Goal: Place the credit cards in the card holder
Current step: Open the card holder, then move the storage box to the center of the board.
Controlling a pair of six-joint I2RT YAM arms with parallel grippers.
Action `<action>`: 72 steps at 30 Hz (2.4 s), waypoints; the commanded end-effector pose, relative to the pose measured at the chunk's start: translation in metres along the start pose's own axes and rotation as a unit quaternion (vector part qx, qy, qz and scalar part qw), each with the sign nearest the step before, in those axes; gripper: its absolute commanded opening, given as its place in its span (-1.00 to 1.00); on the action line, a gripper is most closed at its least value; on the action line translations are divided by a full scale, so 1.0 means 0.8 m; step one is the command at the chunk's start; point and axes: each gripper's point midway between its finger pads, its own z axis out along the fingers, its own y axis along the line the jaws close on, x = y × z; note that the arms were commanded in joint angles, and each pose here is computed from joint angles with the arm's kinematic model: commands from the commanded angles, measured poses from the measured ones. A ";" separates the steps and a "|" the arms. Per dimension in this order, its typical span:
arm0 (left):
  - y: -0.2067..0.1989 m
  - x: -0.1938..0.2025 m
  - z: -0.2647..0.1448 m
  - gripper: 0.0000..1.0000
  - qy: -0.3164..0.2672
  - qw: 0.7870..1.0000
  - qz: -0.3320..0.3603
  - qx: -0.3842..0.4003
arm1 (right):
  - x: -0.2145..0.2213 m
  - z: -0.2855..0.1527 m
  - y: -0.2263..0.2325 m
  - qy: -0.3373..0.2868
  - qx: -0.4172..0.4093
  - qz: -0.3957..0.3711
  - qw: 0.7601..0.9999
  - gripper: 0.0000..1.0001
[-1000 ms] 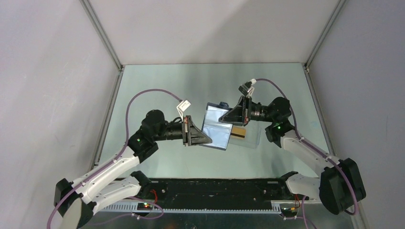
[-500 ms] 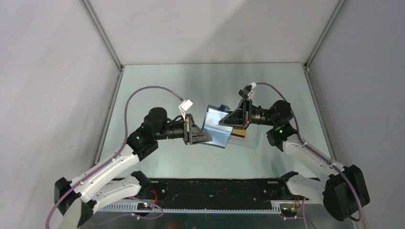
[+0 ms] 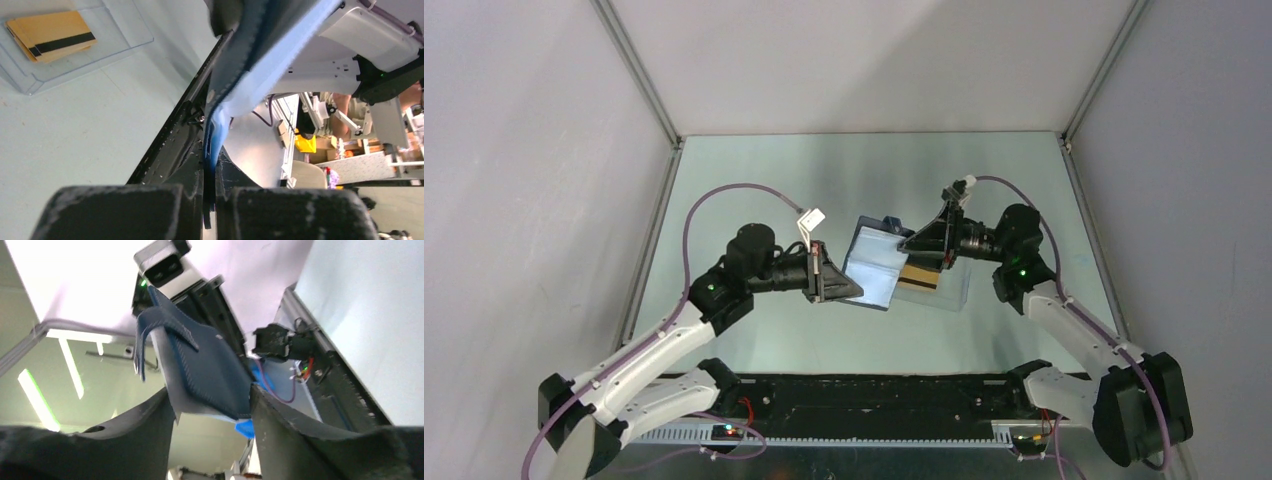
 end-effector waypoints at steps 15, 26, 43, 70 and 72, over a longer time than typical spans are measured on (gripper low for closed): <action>0.029 0.018 0.011 -1.00 0.017 0.970 -0.240 -0.036 | -0.009 -0.029 -0.073 -0.017 0.107 -0.066 0.992 0.93; -0.001 -0.009 0.011 -1.00 0.008 0.973 -0.232 0.003 | 0.015 -0.010 -0.075 0.004 0.108 -0.076 0.991 0.98; -0.009 0.004 0.001 -1.00 0.010 0.971 -0.238 0.024 | 0.001 0.044 -0.031 0.037 -0.015 -0.059 0.997 -0.09; -0.018 -0.007 0.001 -1.00 -0.002 0.972 -0.229 0.044 | 0.024 0.053 -0.032 0.076 -0.027 -0.077 0.994 -0.40; -0.016 -0.004 0.002 -1.00 0.001 0.973 -0.229 0.042 | 0.021 0.052 -0.031 0.071 -0.025 -0.080 0.994 -0.55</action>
